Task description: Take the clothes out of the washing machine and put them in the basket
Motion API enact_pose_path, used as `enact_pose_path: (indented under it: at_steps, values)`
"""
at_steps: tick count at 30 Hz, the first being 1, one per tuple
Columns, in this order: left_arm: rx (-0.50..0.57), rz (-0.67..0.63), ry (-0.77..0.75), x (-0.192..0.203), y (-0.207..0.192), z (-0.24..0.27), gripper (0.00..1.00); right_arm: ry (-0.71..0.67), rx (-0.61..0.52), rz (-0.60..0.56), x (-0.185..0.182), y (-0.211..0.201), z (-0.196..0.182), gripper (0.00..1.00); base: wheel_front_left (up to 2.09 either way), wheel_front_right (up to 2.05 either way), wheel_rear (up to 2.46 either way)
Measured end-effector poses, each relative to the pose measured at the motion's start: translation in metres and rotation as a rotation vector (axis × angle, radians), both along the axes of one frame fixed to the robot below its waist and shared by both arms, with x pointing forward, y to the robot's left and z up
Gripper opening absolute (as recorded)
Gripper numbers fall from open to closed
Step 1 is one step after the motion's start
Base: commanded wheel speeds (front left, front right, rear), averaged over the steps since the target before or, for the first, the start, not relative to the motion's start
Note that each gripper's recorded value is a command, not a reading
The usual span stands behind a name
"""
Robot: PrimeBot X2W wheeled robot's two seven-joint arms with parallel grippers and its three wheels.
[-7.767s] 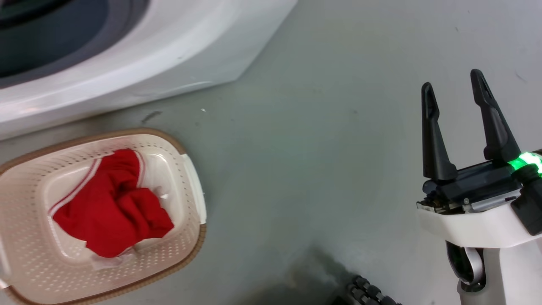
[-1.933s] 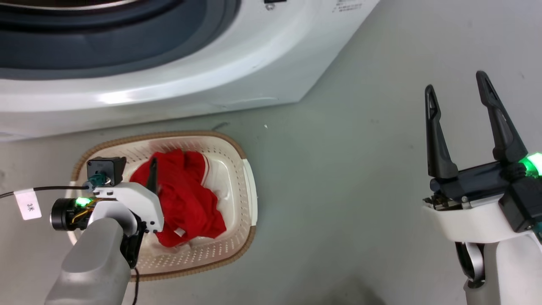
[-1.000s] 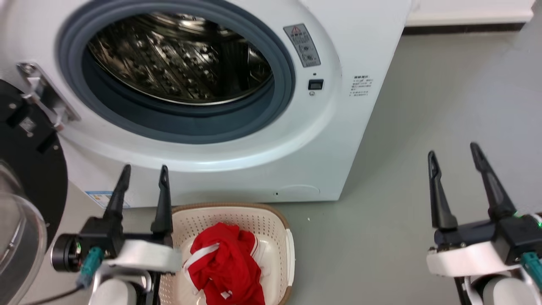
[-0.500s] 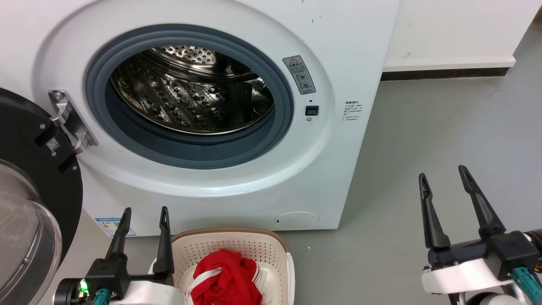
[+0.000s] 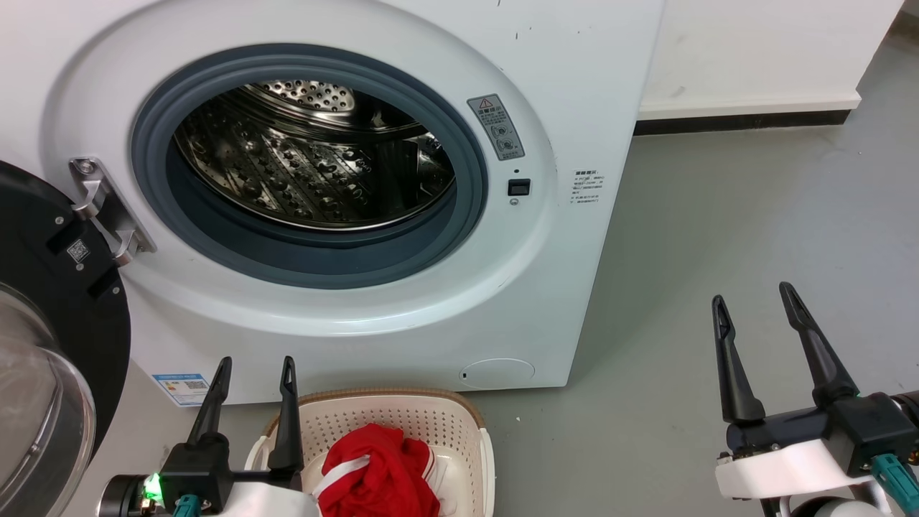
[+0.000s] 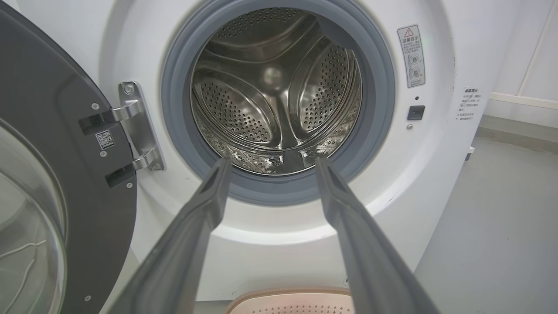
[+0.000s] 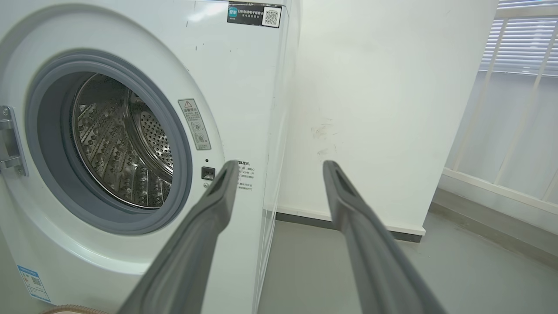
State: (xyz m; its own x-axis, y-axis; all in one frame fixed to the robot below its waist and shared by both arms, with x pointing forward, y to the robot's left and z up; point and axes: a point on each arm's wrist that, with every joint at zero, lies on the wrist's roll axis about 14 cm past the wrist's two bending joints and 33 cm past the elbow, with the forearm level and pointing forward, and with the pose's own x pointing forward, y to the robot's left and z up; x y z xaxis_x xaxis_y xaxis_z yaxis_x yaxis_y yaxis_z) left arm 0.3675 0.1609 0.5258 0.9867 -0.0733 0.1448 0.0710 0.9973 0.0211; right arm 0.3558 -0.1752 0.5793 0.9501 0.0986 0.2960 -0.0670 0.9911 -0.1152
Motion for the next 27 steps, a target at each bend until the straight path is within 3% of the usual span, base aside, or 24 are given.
enact_pose_path:
  at_steps: [5,6,11,27]
  values:
    - [-0.007,-0.007,0.002,0.001,-0.001,-0.001,1.00,0.003,0.000,-0.003,0.000,-0.001,-0.001,1.00,0.00,0.00,0.00]
    - [-0.011,-0.011,0.005,0.001,-0.002,-0.001,0.00,0.006,0.001,-0.004,0.001,-0.001,-0.002,0.00,0.00,0.00,0.00]
    - [-0.019,-0.008,0.074,-0.003,-0.001,-0.021,0.00,0.068,0.018,-0.003,-0.002,-0.001,-0.021,0.00,0.00,0.00,0.00]
    - [-0.335,0.042,0.168,-0.001,0.014,-0.035,0.00,0.148,0.366,0.011,0.002,-0.012,-0.038,0.00,0.00,0.00,0.00]
